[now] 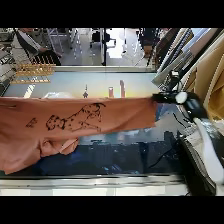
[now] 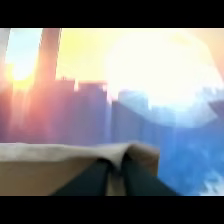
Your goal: Fold the clothes and pants, and hang the long-sleeved shirts on hangers.
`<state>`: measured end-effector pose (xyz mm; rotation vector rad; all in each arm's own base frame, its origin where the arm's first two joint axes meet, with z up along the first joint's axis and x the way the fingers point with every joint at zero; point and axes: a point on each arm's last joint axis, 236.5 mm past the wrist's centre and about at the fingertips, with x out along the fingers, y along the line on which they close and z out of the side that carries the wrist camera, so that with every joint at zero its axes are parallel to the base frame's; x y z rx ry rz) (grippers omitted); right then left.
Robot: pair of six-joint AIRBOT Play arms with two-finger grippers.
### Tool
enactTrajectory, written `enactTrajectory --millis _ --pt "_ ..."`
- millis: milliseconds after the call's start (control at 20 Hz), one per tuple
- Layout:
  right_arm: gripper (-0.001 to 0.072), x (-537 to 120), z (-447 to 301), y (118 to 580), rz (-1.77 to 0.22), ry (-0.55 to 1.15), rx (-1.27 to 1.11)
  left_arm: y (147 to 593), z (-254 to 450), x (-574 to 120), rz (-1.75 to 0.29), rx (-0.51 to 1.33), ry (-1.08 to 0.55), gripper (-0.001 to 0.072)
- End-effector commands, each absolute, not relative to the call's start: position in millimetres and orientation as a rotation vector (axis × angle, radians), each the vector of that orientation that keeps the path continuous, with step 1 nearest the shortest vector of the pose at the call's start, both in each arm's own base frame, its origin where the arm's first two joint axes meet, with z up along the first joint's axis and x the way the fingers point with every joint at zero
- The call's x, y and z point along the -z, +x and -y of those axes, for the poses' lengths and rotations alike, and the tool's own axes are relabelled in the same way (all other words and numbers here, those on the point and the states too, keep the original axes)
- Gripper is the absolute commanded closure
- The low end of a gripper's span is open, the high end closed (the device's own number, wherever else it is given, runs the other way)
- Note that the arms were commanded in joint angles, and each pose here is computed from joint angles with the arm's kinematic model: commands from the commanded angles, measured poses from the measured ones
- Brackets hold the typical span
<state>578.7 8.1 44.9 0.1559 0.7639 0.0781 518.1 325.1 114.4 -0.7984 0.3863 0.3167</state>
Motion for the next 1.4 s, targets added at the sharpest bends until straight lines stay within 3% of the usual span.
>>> enactTrajectory --millis 0,50,100,150,200,300,400,500,600,750,850,900,950,1000,1150,1350 --pt "0.0084 -16 -17 624 -0.777 0.266 -0.068 551 -327 -75 -0.423 -0.329 -0.782 -0.0006" --pt "0.0083 -12 -17 607 -0.874 0.266 -0.09 532 -325 -63 -0.518 -0.31 -0.76 0.0004" --pt "0.0137 -5 -18 583 -0.978 0.233 -0.131 501 -325 -45 -0.656 -0.306 -0.723 0.0013" --pt "0.0231 0 -25 557 -1.08 0.197 -0.208 455 -329 -21 -0.841 -0.339 -0.701 0.007" --pt "0.0245 -2 -44 528 -1.174 0.202 -0.332 404 -335 0 -1.025 -0.406 -0.701 0.0158" --pt "0.0247 -27 -109 480 -1.274 0.312 -0.649 312 -344 24 -1.323 -0.527 -0.699 0.0167" --pt "0.0273 -56 -174 445 -1.319 0.4 -0.886 273 -343 35 -1.382 -0.538 -0.762 0.0166" --pt "0.0274 -54 -228 422 -1.351 0.312 -0.977 253 -335 52 -1.394 -0.521 -0.816 0.0162" --pt "0.0273 -36 -283 410 -1.331 0.143 -0.971 257 -320 72 -1.328 -0.477 -0.937 0.0079" --pt "0.026 -6 -365 394 -1.261 -0.024 -0.863 275 -298 93 -1.252 -0.387 -1.003 0.008" --pt "0.0234 23 -412 358 -1.303 -0.075 -0.877 286 -294 101 -1.213 -0.387 -1.019 0.0101" --pt "0.0189 37 -435 342 -1.305 -0.09 -0.901 290 -293 102 -1.206 -0.387 -1.014 0.0264" --pt "0.0174 46 -460 332 -1.27 -0.092 -0.923 295 -291 100 -1.195 -0.363 -1.006 0.0544" --pt "0.0174 50 -484 327 -1.216 -0.082 -0.942 304 -287 95 -1.164 -0.32 -1.009 0.069" --pt "0.0166 56 -531 321 -1.128 -0.03 -0.961 326 -279 73 -1.054 -0.245 -1.096 0.0697" --pt "0.0168 74 -548 329 -1.223 0.126 -0.869 333 -272 54 -1.005 -0.194 -1.129 0.0697"
